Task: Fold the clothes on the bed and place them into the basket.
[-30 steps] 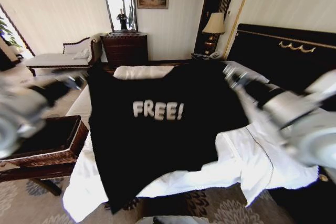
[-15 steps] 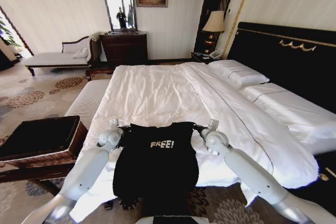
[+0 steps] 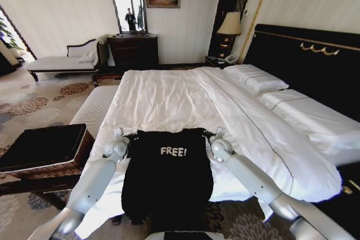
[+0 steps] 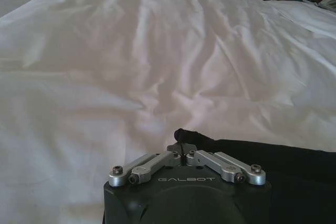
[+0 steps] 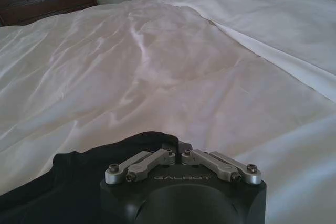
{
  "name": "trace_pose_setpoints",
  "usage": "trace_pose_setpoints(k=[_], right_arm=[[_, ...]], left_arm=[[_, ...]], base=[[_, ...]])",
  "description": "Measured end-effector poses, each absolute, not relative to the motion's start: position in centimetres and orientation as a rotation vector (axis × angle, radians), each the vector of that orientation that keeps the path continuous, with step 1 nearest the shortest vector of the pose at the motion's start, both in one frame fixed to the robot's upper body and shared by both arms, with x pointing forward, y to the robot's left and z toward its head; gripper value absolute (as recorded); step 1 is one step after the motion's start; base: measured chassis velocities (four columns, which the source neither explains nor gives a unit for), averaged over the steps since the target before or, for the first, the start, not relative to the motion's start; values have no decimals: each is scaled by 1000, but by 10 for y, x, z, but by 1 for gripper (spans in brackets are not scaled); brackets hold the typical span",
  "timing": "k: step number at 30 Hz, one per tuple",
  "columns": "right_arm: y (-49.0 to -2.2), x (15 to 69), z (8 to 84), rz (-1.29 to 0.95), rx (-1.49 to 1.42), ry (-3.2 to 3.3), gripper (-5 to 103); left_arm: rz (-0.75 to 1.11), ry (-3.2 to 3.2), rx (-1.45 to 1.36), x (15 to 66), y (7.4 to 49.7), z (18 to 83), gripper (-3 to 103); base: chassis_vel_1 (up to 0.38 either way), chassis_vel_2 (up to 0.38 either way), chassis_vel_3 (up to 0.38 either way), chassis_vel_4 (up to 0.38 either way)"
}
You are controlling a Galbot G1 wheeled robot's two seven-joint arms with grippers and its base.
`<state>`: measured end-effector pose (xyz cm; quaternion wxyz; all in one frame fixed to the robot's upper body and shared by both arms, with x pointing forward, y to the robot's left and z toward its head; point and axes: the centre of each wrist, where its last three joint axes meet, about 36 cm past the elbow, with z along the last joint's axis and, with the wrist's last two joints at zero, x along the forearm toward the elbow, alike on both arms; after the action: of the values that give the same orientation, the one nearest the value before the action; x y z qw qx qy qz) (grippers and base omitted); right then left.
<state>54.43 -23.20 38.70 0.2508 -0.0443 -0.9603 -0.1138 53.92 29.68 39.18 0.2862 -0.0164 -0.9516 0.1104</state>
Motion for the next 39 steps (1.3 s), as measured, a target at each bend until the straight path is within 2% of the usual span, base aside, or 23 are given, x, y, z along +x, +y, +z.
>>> trace_pose_setpoints(k=[10,11,13,14,16,17,19,20,22,23,25,26,27,28,30,31,32,33,34,38,39], right_arm=[[-220,541,371,-279,-144,-2606,0],[-219,539,370,-260,-146,-2615,0],[-218,537,369,-251,-143,-2626,0],[-220,534,370,-257,-128,-2654,0],[-228,528,376,-324,-99,-2728,10],[-228,528,376,-324,-99,-2728,10],[-237,519,382,-389,-90,-2776,21],[-242,511,386,-434,-94,-2784,21],[-249,492,392,-528,-118,-2763,32],[-249,492,392,-528,-118,-2763,32],[-255,470,395,-643,-146,-2705,42],[-256,460,399,-710,-158,-2662,42],[-255,452,401,-767,-167,-2621,48],[-255,452,401,-767,-167,-2621,48],[-251,436,405,-886,-182,-2529,59],[-250,428,405,-936,-196,-2489,64],[-250,420,405,-981,-214,-2454,64],[-248,412,404,-1014,-229,-2423,70],[-248,412,404,-1014,-229,-2423,70],[-232,390,401,-1092,-258,-2312,91],[-232,390,401,-1092,-258,-2312,91]], left_arm=[[279,-2521,-29,532,297,381,0],[278,-2521,-26,527,298,380,-3],[283,-2524,-22,523,298,381,1],[301,-2535,-10,518,300,384,7],[329,-2548,29,502,306,391,17],[329,-2548,29,502,306,391,17],[324,-2541,63,480,312,393,28],[319,-2546,84,468,316,396,28],[332,-2556,119,439,323,401,39],[332,-2556,119,439,323,401,39],[356,-2561,171,405,329,399,49],[357,-2562,208,389,333,397,55],[358,-2566,249,374,338,394,55],[358,-2566,249,374,338,394,55],[383,-2587,286,350,344,389,66],[394,-2608,279,343,345,386,72],[395,-2635,268,340,344,384,76],[394,-2663,255,338,343,381,76],[394,-2663,255,338,343,381,76],[447,-2708,271,329,339,376,97],[447,-2708,271,329,339,376,97]], base=[[0,0,0,0],[0,0,0,0],[0,0,0,0],[0,0,0,0],[0,0,0,0],[0,0,0,0],[0,0,0,0],[0,0,0,0],[0,0,0,0],[0,0,0,0],[0,0,0,0],[0,0,0,0],[0,0,0,0],[0,0,0,0],[0,0,0,0],[0,0,0,0],[0,0,0,0],[0,0,0,0],[0,0,0,0],[0,0,0,0],[0,0,0,0]])
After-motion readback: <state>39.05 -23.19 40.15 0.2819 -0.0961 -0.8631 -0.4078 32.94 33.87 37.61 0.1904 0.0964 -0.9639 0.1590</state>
